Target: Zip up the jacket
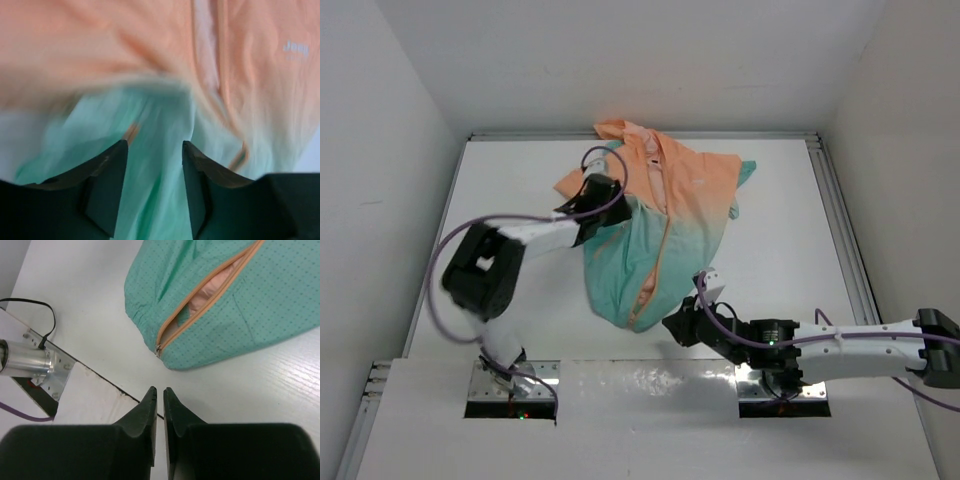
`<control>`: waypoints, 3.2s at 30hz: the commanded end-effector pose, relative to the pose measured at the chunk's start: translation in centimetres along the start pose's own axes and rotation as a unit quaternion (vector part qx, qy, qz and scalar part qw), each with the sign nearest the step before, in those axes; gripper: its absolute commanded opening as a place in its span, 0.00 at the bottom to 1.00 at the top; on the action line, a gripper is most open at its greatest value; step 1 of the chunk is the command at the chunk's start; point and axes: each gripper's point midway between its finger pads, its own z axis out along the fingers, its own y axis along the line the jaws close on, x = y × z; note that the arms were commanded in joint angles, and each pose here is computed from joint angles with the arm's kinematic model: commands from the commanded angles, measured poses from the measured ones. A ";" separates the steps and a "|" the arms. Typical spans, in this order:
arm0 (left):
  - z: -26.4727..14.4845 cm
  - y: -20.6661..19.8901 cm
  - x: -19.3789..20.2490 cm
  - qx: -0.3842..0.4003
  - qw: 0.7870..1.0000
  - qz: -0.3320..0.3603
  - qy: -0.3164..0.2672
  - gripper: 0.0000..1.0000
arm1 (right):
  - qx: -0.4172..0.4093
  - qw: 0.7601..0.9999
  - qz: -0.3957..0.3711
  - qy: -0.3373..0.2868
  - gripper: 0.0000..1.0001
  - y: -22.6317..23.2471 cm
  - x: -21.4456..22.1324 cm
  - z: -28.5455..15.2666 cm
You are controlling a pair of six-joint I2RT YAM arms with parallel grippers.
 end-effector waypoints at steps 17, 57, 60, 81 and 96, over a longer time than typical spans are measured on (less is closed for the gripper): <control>-21.4 6.6 22.8 0.061 0.992 -0.030 0.104 0.05 | -0.040 0.998 -0.012 0.043 0.00 1.0 1.8 -0.3; -18.7 3.5 23.4 0.042 0.989 0.125 0.069 0.26 | -0.035 0.998 0.013 0.052 0.00 -0.1 3.1 -0.2; -18.5 3.6 24.0 0.046 0.988 0.127 0.077 0.18 | -0.033 0.998 0.013 0.049 0.00 -0.1 3.0 -0.2; -22.4 -1.2 21.8 0.155 0.981 0.081 0.088 0.00 | -0.078 0.994 -0.051 0.062 0.00 4.7 2.1 1.5; -24.5 -2.8 21.0 0.211 0.971 0.056 0.095 0.00 | -0.030 0.997 -0.043 0.048 0.20 4.1 1.6 2.8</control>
